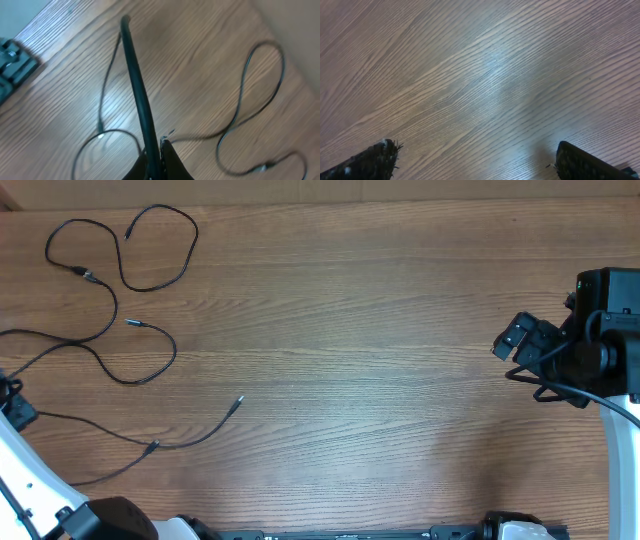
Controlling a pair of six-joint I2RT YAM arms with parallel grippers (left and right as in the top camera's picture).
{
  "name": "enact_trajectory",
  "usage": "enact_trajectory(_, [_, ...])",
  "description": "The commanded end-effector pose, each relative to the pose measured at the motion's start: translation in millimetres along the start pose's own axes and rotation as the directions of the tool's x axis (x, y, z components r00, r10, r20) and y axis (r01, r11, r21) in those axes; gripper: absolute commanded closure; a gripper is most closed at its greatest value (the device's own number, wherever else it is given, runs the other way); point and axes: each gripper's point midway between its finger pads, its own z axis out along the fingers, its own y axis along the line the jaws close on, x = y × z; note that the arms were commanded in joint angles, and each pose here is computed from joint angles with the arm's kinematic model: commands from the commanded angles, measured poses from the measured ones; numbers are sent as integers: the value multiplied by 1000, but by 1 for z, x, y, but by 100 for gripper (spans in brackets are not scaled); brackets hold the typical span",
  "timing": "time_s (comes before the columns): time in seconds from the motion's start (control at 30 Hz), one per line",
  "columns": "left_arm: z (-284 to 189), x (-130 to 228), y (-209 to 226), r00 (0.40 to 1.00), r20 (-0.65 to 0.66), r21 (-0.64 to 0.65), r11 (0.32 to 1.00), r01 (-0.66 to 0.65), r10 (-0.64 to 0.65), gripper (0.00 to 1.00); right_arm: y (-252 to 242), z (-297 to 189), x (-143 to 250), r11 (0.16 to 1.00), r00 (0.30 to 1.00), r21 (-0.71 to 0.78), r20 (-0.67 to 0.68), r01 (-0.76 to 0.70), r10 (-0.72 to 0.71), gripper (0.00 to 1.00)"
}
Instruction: Untangle cables
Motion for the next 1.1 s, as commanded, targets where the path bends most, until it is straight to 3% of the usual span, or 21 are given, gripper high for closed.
enact_trajectory(0.0, [19, -22, -5, 992, 118, -33, 999, 41, -37, 96, -1, -2, -2, 1000, 1000, 5, 13, 2, -2, 0])
enact_trajectory(0.33, [77, -48, -32, 954, 300, -102, 993, 65, -32, 93, -1, -2, -2, 1000, 1000, 5, 13, 2, -2, 0])
enact_trajectory(0.73, [149, -62, -78, 944, 321, -94, 995, -44, 72, 89, -1, -2, -2, 1000, 1000, 5, 13, 2, -2, 0])
enact_trajectory(0.97, [151, -68, -115, 905, 352, -29, 969, -246, 241, 41, -1, -2, -2, 1000, 1000, 5, 13, 2, -2, 0])
enact_trajectory(1.07, [148, -69, -120, 890, 357, -28, 956, -293, 283, 36, -1, -2, -2, 1000, 1000, 6, 13, 2, -2, 0])
